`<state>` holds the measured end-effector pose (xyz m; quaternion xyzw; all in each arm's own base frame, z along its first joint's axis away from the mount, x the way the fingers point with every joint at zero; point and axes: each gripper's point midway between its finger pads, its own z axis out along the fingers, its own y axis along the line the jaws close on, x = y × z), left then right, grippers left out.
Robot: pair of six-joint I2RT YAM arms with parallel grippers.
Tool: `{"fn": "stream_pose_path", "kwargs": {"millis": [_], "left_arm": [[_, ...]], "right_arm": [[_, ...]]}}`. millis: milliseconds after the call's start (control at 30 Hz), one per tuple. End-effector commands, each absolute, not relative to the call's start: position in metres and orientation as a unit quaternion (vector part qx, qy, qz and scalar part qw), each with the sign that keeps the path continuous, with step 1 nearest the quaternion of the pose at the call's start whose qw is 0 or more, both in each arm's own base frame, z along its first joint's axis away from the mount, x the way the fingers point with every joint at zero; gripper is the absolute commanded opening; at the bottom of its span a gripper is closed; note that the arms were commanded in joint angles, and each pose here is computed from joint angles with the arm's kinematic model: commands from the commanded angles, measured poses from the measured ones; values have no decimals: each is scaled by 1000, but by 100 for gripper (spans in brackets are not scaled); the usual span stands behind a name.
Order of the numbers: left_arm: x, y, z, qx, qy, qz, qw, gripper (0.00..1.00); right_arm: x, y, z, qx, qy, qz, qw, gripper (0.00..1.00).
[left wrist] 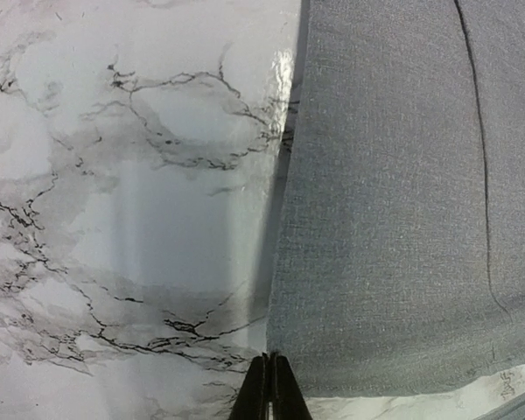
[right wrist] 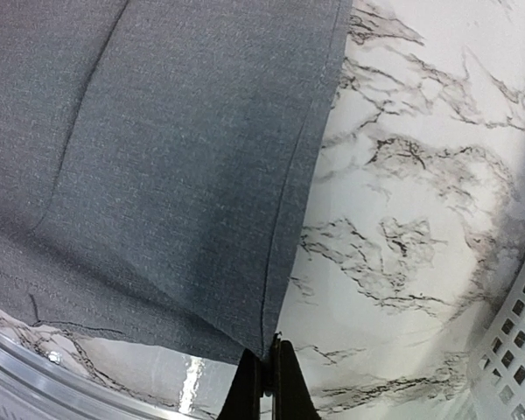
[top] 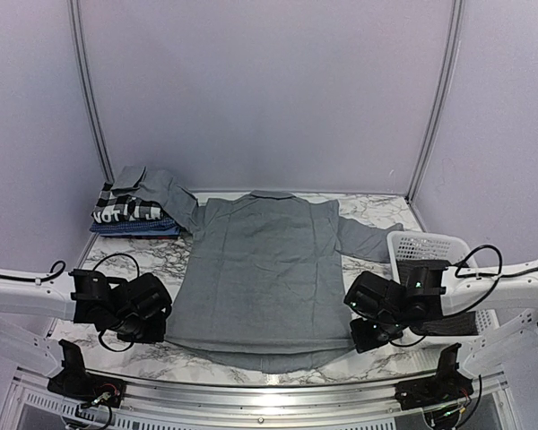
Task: Fold and stack the long sleeve shirts
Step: Flatten out the crumpled shirt at the center of the board.
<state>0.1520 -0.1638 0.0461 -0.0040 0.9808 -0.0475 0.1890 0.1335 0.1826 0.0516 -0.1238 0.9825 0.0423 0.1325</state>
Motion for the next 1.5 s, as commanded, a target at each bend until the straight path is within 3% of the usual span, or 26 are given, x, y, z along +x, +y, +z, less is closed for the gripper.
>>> {"fn": "stream_pose_path", "kwargs": {"millis": [0, 233, 400, 500, 567, 633, 700, 1100, 1467], "left_arm": [[140, -146, 37, -17, 986, -25, 165, 0], [134, -147, 32, -11, 988, -31, 151, 0], [136, -146, 31, -5, 988, -22, 152, 5], [138, -149, 33, 3, 988, -22, 155, 23], [146, -154, 43, 10, 985, -26, 171, 43], [157, -159, 55, 14, 981, -31, 191, 57], [171, -162, 71, 10, 976, -36, 212, 61], [276, -143, 164, -50, 945, -20, 321, 71], [413, -85, 248, -120, 902, 21, 415, 70]], "right_arm": [[123, 174, 47, -126, 986, 25, 108, 0], [110, 177, 45, -137, 985, 58, 84, 0], [99, 177, 39, -140, 984, 83, 69, 4], [101, 177, 48, -145, 983, 82, 77, 27], [110, 184, 63, -147, 980, 88, 97, 39], [119, 191, 76, -148, 978, 93, 117, 47], [127, 199, 86, -149, 975, 98, 135, 52], [189, 254, 125, -153, 945, 157, 240, 70], [257, 278, 153, -151, 920, 195, 305, 74]]}}
